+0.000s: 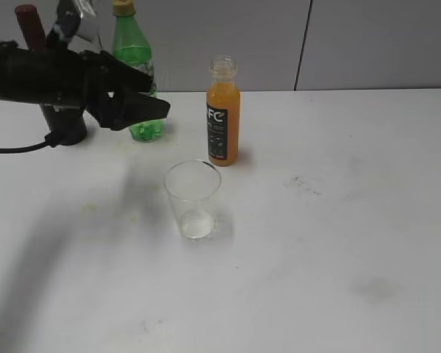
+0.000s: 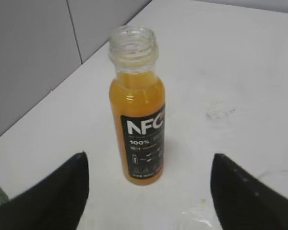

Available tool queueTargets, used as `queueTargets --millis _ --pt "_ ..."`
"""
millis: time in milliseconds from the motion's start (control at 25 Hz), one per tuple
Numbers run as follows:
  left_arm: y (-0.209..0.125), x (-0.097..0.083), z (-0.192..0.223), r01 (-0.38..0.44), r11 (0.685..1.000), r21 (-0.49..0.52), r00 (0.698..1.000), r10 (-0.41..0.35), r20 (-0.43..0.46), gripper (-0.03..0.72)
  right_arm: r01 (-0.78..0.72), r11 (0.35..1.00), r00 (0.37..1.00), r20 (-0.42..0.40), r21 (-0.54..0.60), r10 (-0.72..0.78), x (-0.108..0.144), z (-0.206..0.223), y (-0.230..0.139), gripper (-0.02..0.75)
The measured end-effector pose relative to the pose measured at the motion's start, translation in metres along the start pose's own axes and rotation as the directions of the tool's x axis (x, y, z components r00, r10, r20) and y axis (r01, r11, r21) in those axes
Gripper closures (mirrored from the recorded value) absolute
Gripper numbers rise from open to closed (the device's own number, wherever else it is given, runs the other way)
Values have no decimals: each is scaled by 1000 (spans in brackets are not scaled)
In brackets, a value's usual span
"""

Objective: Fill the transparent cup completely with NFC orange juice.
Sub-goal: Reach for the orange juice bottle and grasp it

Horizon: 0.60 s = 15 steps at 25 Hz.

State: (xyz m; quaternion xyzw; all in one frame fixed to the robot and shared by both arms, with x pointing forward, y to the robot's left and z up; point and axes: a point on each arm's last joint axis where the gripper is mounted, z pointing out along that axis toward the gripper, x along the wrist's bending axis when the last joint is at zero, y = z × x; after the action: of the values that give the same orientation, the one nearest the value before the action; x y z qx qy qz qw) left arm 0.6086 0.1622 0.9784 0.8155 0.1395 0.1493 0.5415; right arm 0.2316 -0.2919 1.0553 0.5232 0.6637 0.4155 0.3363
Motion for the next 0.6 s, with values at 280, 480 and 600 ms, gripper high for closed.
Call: queueTargets --millis 280,480,600 --pt "-18 19 37 17 996 -83 998 -13 55 85 0 1000 1000 0 0 0 0 0 0 231" --pt "-20 20 67 -9 996 -85 996 16 82 85 0 1000 1000 0 0 0 0 0 0 231" --pt "-24 21 83 -22 998 -63 997 27 73 85 0 1000 1000 0 0 0 0 0 0 231"
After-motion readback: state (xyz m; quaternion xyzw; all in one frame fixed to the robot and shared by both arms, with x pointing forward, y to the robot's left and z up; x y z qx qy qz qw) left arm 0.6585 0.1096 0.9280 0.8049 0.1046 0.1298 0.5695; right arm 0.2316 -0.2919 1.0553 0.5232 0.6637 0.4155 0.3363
